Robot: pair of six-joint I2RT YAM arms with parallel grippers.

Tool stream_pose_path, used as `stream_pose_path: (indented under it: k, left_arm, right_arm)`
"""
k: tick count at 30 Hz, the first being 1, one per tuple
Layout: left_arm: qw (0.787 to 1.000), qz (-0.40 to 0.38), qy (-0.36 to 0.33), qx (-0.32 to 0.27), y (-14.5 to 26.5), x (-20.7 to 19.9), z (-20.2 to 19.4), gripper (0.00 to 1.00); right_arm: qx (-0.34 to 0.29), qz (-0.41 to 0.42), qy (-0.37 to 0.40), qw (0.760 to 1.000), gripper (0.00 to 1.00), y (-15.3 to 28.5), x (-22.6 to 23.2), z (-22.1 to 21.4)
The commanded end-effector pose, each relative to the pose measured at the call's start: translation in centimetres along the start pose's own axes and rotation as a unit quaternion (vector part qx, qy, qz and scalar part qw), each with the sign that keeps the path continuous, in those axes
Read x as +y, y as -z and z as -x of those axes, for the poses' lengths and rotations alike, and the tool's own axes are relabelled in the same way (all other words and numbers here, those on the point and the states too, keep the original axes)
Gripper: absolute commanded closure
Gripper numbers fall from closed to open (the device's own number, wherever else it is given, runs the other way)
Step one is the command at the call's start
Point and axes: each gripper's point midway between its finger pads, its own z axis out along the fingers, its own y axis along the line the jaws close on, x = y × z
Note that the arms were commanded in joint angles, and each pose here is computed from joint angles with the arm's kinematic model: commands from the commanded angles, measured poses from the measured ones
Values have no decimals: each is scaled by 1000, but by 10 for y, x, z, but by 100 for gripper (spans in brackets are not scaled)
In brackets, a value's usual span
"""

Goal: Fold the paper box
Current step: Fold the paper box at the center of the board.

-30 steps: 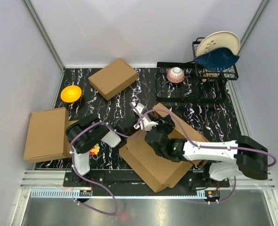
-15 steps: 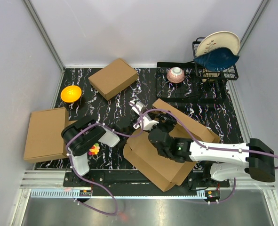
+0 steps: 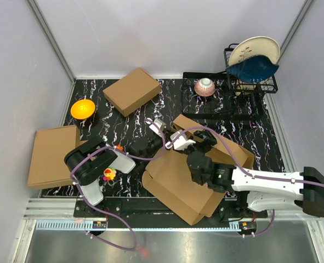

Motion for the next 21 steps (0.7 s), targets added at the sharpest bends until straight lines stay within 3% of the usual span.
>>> stream_pose_path:
  k: [1, 21]
  left_arm:
    - [998, 19, 20, -62, 5, 4, 39, 98]
    - [996, 81, -30, 9, 15, 24, 10, 100]
  right_arm:
    - [-13, -37, -96, 995, 17, 2, -25, 9]
    - [-78, 21, -225, 971, 20, 6, -37, 60]
